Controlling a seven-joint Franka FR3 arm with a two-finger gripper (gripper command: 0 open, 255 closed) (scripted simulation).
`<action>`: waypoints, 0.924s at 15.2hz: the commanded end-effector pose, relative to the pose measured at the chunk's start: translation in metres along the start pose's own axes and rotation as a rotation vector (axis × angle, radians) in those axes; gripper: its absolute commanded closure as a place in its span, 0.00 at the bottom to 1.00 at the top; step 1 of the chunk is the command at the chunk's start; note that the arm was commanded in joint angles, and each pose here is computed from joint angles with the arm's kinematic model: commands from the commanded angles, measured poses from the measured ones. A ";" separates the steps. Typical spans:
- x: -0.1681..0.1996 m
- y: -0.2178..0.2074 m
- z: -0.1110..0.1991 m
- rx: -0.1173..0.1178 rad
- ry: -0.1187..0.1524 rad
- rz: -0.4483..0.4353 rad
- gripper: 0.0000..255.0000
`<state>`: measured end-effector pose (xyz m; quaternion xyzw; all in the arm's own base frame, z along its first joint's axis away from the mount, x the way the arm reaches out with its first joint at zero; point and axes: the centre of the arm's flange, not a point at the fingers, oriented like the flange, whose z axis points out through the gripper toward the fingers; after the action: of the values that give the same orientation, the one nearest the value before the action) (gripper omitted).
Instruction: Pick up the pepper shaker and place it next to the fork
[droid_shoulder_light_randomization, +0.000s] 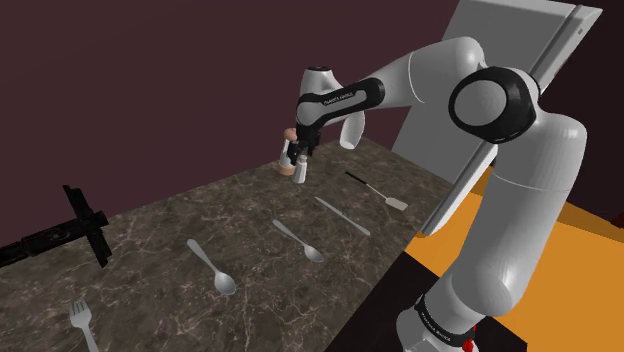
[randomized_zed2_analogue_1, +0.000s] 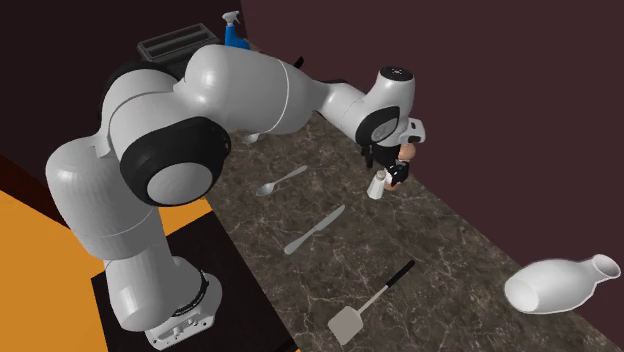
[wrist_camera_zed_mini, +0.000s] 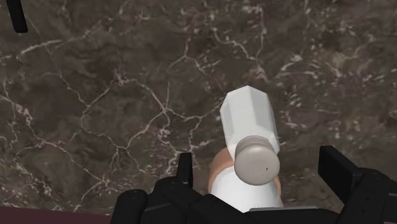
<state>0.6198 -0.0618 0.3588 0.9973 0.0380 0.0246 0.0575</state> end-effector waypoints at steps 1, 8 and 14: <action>-0.001 -0.002 0.008 0.000 0.000 0.000 0.00; -0.001 -0.002 0.008 0.000 0.000 0.000 0.00; -0.001 -0.002 0.008 0.000 0.000 0.000 1.00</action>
<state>0.6192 -0.0608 0.3505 0.9973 0.0381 0.0251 0.0575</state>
